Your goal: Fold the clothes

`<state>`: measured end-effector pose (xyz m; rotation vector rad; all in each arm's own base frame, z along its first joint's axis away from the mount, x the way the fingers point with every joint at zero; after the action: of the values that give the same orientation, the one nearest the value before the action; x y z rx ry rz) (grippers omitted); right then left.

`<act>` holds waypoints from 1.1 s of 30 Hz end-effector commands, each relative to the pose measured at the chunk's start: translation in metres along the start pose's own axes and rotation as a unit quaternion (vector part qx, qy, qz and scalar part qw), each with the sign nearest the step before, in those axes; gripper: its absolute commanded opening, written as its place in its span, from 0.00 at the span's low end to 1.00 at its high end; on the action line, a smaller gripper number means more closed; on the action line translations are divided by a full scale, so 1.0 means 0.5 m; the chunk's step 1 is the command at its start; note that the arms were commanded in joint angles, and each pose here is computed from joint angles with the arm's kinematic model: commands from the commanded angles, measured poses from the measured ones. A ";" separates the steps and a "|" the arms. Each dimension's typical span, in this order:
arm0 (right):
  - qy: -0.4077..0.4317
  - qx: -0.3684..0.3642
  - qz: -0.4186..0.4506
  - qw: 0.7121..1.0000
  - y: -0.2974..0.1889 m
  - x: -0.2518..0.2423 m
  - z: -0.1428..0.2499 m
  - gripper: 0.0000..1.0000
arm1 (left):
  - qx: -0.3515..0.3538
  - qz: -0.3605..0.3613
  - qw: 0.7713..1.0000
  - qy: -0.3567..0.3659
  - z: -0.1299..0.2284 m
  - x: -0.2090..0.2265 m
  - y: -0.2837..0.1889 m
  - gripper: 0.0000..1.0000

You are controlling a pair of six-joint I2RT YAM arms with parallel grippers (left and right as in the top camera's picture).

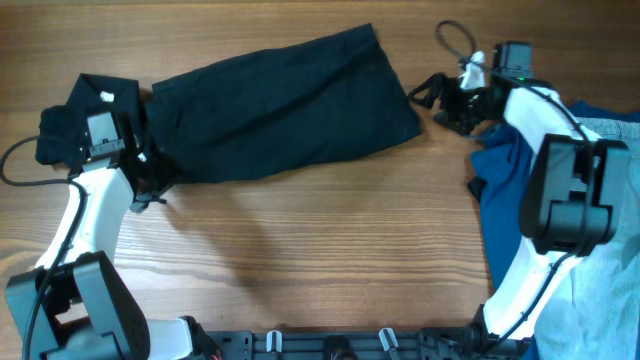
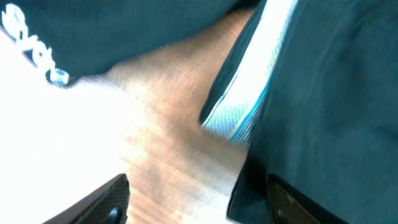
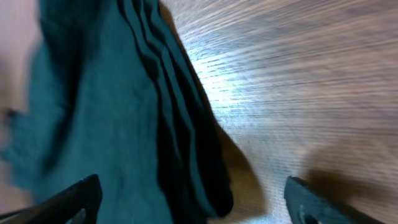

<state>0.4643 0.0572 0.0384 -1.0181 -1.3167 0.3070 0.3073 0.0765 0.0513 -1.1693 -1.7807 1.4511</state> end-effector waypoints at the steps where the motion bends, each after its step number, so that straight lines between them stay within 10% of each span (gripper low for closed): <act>1: -0.112 -0.004 0.067 0.991 0.059 0.001 0.021 0.85 | 0.020 -0.007 1.000 0.014 0.022 0.005 0.005 0.71; 3: -0.129 0.007 0.065 0.990 0.097 0.017 0.042 0.73 | 0.028 -0.009 0.999 0.014 0.030 0.007 0.004 0.71; 7: -0.128 0.037 0.064 0.989 0.114 0.027 0.079 0.04 | 0.040 -0.009 0.999 0.029 0.041 0.009 0.003 0.70; 17: -0.028 0.137 0.228 0.964 -0.111 -0.004 0.235 0.05 | 0.073 -0.016 0.995 0.067 0.065 0.015 -0.020 0.67; 19: -0.029 0.080 0.266 0.960 -0.170 0.000 0.213 0.99 | 0.056 -0.012 0.996 0.067 0.045 0.009 -0.037 0.68; 25: -0.031 -0.050 0.243 0.968 -0.219 0.014 0.101 0.99 | 0.008 -0.002 0.998 0.069 -0.016 -0.009 -0.083 0.74; 33: -0.058 -0.021 0.124 0.990 -0.057 0.032 0.049 0.57 | 0.004 0.028 0.996 0.079 -0.020 -0.029 -0.083 0.73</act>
<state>0.4311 0.0417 0.0943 -1.3544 -1.2588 0.5357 0.3051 0.0725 0.0874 -1.2355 -1.6616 1.3742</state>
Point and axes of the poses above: each gripper's point midway between its finger pads, its own y axis out along the fingers, its own x axis along the line the jaws close on, z = x × y, the point moved 1 cm from there along -y, back along the fingers, and after that the axes turned 11 degrees about y, right-handed, at the moved point
